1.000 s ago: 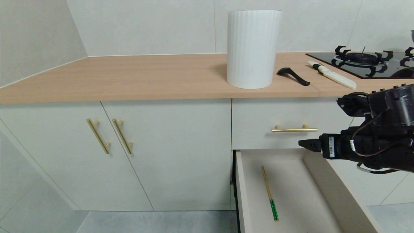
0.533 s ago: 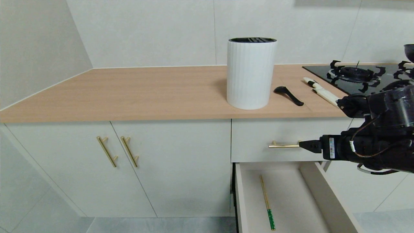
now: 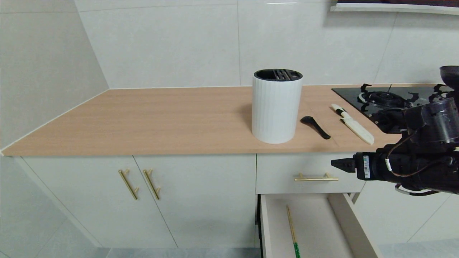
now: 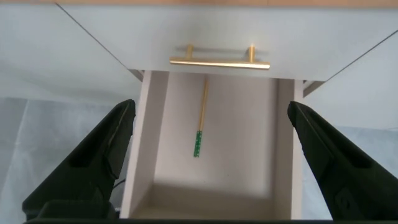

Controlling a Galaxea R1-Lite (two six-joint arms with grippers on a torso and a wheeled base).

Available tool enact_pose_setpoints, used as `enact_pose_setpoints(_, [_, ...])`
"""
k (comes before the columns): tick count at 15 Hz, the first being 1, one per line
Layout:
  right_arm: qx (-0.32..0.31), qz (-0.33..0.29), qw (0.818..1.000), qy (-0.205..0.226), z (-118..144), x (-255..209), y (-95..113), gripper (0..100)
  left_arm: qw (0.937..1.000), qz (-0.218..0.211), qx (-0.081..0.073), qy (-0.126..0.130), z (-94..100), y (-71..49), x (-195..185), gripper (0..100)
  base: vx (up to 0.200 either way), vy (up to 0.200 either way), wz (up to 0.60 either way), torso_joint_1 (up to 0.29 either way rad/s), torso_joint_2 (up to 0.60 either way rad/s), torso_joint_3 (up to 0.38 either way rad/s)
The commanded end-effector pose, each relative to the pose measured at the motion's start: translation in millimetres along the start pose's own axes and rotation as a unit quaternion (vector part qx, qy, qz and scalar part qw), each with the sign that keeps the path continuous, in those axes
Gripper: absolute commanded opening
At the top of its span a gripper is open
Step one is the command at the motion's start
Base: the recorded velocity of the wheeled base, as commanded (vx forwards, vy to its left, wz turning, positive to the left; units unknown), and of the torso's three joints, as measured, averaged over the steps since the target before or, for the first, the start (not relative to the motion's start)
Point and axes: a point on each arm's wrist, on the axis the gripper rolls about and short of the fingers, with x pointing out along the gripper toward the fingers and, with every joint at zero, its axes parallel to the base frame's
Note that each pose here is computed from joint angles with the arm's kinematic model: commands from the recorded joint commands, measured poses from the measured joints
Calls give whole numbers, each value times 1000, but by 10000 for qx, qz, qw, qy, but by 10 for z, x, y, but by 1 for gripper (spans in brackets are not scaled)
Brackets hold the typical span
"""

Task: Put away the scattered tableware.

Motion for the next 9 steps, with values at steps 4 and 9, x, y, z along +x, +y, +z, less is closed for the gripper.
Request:
enact_pose_setpoints(4, [-21, -8, 10000, 58, -16, 38, 5, 100, 10000, 6, -4, -6, 1, 0, 0, 100, 0, 0, 0, 216, -497, -283])
enact_pose_setpoints(9, [-163, -71, 9997, -179, 50, 239, -25, 100, 10000, -1, -4, -6, 1, 0, 0, 100, 0, 0, 0, 74, -164, -91])
